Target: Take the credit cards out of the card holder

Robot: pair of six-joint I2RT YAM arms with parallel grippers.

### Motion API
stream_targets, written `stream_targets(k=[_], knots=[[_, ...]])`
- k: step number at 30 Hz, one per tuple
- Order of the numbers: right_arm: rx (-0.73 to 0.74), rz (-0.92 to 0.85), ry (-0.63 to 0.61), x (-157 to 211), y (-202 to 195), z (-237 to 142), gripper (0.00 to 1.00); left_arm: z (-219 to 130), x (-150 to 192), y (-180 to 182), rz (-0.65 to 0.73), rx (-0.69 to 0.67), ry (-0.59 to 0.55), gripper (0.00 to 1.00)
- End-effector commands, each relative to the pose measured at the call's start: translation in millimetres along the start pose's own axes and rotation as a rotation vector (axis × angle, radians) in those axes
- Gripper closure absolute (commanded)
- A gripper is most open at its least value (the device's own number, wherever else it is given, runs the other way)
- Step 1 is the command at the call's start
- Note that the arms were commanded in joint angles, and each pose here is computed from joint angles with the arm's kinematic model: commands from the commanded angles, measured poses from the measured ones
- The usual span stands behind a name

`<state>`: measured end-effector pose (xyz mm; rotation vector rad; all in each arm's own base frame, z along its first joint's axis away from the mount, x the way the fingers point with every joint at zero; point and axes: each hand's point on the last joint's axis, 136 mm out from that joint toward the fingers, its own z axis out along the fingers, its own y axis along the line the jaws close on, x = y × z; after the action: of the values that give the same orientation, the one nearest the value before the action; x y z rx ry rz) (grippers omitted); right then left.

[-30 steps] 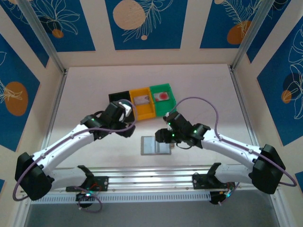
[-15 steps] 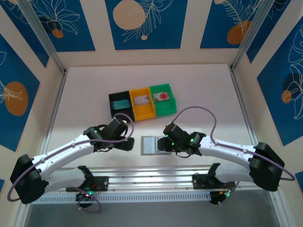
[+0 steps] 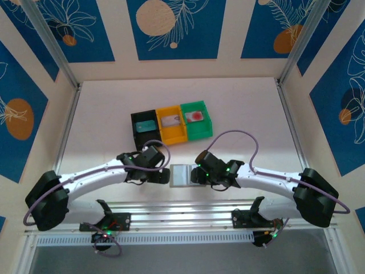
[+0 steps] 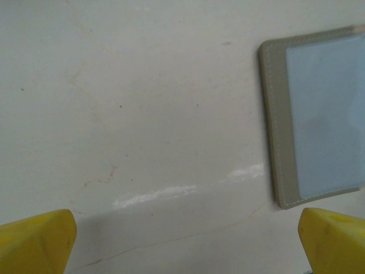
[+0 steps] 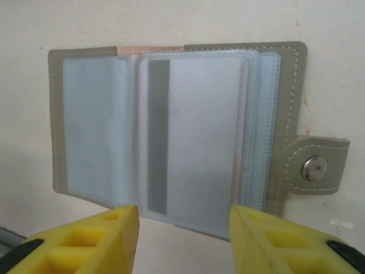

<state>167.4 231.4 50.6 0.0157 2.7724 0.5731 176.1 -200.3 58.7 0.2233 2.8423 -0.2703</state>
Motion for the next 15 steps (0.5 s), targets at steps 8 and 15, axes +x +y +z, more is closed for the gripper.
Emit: stream_targets(k=[8, 15], knots=[[0.013, 0.019, 0.016, 3.8, -1.7, 12.7, 0.55, 7.7, -1.9, -10.5, -0.038, -0.047, 0.02, 0.0], [0.017, 0.02, 0.022, 4.5, -1.3, 16.9, 0.55, 18.6, 4.5, -11.3, -0.041, -0.111, 0.072, 0.0]])
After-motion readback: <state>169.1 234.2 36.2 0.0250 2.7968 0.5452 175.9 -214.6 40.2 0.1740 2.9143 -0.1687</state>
